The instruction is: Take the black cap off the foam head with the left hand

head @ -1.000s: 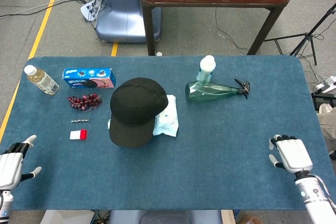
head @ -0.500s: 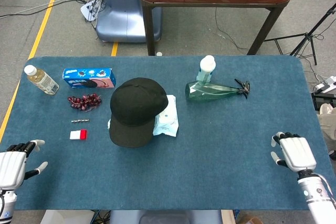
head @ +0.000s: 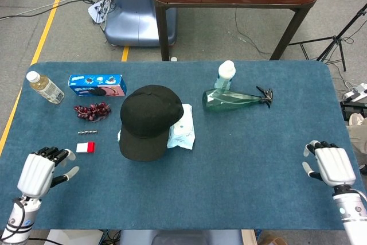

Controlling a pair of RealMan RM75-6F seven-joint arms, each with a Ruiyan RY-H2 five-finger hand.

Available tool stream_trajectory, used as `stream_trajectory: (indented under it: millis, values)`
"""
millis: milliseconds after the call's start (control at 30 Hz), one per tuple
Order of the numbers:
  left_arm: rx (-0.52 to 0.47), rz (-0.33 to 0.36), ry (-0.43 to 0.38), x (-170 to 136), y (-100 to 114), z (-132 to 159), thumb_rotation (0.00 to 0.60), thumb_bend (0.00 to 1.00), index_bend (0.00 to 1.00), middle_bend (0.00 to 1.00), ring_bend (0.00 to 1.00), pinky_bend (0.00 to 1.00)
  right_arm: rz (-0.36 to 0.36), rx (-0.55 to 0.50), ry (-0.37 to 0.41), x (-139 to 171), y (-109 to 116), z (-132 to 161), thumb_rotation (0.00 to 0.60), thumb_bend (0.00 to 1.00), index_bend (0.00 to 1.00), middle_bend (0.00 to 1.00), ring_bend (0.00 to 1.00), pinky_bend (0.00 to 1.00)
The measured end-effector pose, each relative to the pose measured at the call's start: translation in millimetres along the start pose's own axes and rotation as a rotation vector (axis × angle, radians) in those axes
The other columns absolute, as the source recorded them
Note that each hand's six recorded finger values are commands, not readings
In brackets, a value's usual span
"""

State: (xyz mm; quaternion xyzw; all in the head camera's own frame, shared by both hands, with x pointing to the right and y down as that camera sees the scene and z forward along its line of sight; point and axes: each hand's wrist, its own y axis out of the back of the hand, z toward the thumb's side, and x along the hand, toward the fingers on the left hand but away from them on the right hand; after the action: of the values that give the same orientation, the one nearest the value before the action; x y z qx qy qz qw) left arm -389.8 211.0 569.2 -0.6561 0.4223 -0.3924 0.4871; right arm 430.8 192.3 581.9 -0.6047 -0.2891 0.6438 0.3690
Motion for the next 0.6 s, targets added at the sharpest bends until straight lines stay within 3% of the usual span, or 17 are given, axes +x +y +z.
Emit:
stream_trajectory:
  millis: [200, 433, 600]
  values:
    - [-0.015, -0.043, -0.081, 23, -14, 20, 0.6, 0.0, 0.5, 0.7, 0.59, 0.67, -0.02, -0.02, -0.02, 2, 8, -7, 0.6, 0.33, 0.49, 0.39, 0.34, 0.4]
    - [-0.041, -0.119, -0.117, 39, -31, 37, 0.6, 0.0, 0.38, 0.62, 0.53, 0.63, -0.023, -0.031, -0.025, 2, 11, -9, 0.6, 0.33, 0.49, 0.39, 0.34, 0.4]
    - [-0.053, -0.122, -0.149, 48, -35, 51, 0.6, 0.0, 0.3, 0.55, 0.52, 0.63, -0.027, -0.041, -0.03, 2, 13, -12, 0.6, 0.33, 0.49, 0.39, 0.34, 0.4]
